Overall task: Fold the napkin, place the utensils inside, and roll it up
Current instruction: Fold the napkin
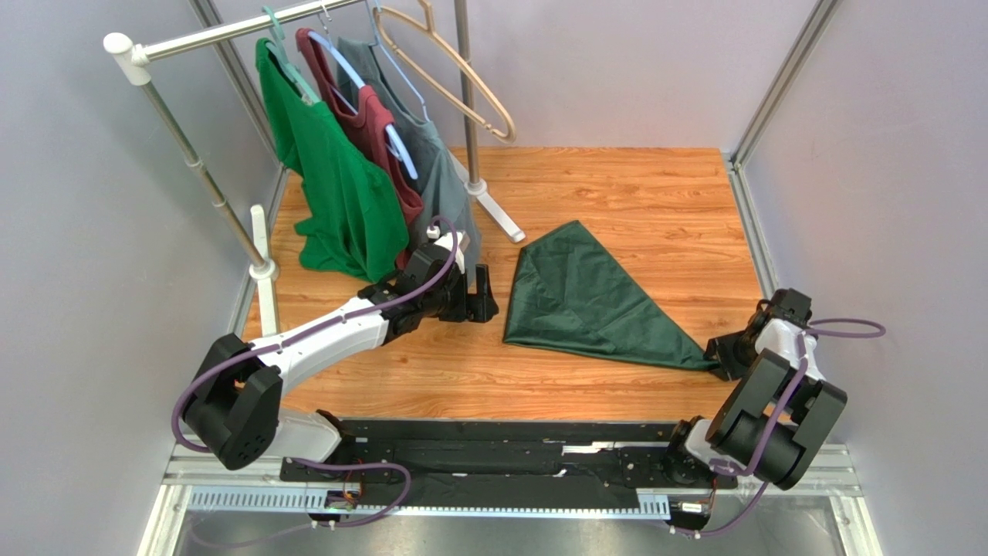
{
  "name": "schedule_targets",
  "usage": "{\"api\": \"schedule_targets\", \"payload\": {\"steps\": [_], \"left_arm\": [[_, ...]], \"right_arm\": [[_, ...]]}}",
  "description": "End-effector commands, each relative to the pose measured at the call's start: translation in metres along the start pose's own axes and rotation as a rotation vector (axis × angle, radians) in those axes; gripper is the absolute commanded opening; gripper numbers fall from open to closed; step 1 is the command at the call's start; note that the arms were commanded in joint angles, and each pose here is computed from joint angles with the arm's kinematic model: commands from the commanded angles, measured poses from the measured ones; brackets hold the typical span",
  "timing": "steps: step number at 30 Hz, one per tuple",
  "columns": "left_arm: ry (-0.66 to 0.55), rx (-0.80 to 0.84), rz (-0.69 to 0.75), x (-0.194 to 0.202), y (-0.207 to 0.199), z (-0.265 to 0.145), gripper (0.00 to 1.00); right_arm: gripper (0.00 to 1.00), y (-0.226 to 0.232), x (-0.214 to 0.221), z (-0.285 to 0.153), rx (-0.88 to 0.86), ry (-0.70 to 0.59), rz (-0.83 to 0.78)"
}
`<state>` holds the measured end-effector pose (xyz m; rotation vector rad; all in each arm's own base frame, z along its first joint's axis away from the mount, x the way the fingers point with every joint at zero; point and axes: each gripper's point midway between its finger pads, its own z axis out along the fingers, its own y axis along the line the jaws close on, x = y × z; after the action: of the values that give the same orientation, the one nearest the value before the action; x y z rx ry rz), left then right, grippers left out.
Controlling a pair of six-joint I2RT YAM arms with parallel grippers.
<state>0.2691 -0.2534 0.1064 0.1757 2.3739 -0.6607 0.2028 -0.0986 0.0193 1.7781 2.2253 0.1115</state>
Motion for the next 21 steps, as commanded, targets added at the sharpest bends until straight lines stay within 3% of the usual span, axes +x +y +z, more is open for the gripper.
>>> {"api": "schedule_targets", "payload": {"steps": [1, 8, 21], "left_arm": [[-0.019, 0.021, 0.020, -0.008, -0.006, -0.004, 0.94], [-0.014, 0.026, 0.025, -0.008, -0.007, -0.003, 0.94], [-0.011, 0.054, 0.010, -0.004, -0.011, -0.003, 0.94]], "right_arm": [[0.38, -0.006, 0.003, 0.007, 0.012, -0.012, 0.041], [0.35, -0.016, 0.007, 0.003, 0.048, -0.014, 0.056], [0.43, -0.026, 0.004, -0.011, 0.078, -0.064, 0.036]]}}
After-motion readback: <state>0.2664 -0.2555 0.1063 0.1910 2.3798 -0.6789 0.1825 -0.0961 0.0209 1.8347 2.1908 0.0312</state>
